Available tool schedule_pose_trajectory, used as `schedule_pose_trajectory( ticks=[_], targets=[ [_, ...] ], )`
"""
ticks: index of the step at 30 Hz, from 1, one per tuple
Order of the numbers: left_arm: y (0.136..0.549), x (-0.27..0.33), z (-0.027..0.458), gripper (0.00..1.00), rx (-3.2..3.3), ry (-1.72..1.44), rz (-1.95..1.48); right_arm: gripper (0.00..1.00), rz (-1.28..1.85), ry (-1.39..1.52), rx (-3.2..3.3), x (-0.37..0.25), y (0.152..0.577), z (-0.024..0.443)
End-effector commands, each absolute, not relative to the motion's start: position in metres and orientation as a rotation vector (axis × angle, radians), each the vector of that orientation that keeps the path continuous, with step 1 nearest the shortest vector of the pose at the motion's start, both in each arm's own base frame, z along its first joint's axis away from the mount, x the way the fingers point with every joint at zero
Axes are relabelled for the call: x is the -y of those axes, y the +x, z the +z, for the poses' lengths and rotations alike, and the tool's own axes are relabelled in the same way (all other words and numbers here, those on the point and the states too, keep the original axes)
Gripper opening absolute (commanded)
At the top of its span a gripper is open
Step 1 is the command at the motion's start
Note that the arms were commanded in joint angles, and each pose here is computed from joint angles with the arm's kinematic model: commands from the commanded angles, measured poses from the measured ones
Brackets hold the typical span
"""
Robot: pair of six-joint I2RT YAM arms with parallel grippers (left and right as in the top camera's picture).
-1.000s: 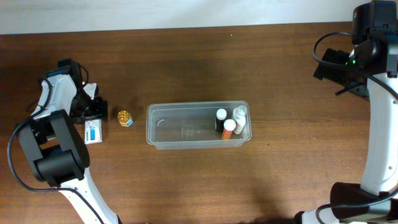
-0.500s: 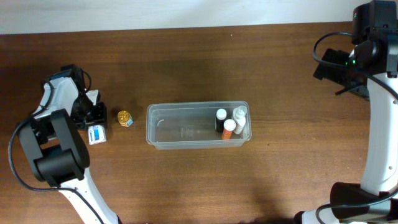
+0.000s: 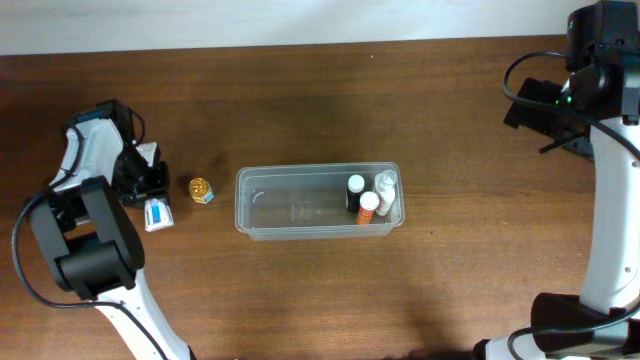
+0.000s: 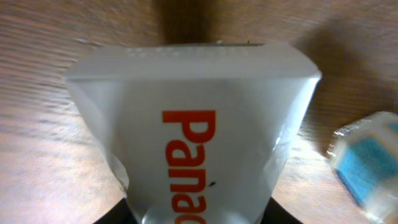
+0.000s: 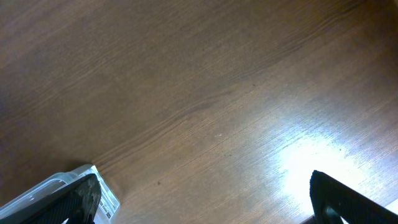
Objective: Pack container
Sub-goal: 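Lower the left gripper and grasp the Panadol box, lifting it, then carry the Panadol box with the left gripper over the container's left side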
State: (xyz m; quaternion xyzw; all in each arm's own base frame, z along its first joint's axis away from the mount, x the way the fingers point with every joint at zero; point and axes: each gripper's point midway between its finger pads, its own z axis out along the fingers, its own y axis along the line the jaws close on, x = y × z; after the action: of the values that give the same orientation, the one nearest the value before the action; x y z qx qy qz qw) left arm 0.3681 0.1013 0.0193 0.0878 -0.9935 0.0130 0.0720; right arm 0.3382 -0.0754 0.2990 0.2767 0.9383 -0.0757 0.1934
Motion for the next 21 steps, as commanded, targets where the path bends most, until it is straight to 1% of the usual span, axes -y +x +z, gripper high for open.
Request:
schedule_pose_trajectory(
  ticks=[1, 4, 6, 10, 13, 17, 21],
  targets=[
    [0.388, -0.098, 0.041, 0.41, 3.042, 0.295, 0.102, 0.98, -0.209, 0.789, -2.614, 0.077, 0.338, 0.303],
    [0.402, -0.090, 0.067, 0.41, 3.081, 0.294, 0.195, 0.98, -0.209, 0.789, -2.614, 0.077, 0.338, 0.303],
    [0.414, -0.083, 0.093, 0.41, 3.125, 0.285, 0.270, 0.98, -0.209, 0.789, -2.614, 0.077, 0.338, 0.303],
    [0.432, -0.059, 0.141, 0.41, 3.216, 0.126, 0.436, 0.98, -0.209, 0.789, -2.614, 0.077, 0.338, 0.303],
    [0.436, -0.033, 0.170, 0.41, 3.252, -0.059, 0.510, 0.98, -0.209, 0.789, -2.614, 0.077, 0.338, 0.303],
    [0.432, 0.003, 0.192, 0.41, 3.245, -0.311, 0.511, 0.98, -0.209, 0.789, -2.614, 0.077, 0.338, 0.303],
    [0.422, 0.047, 0.195, 0.41, 3.175, -0.611, 0.515, 0.99, -0.209, 0.789, -2.614, 0.077, 0.338, 0.303]
  ],
)
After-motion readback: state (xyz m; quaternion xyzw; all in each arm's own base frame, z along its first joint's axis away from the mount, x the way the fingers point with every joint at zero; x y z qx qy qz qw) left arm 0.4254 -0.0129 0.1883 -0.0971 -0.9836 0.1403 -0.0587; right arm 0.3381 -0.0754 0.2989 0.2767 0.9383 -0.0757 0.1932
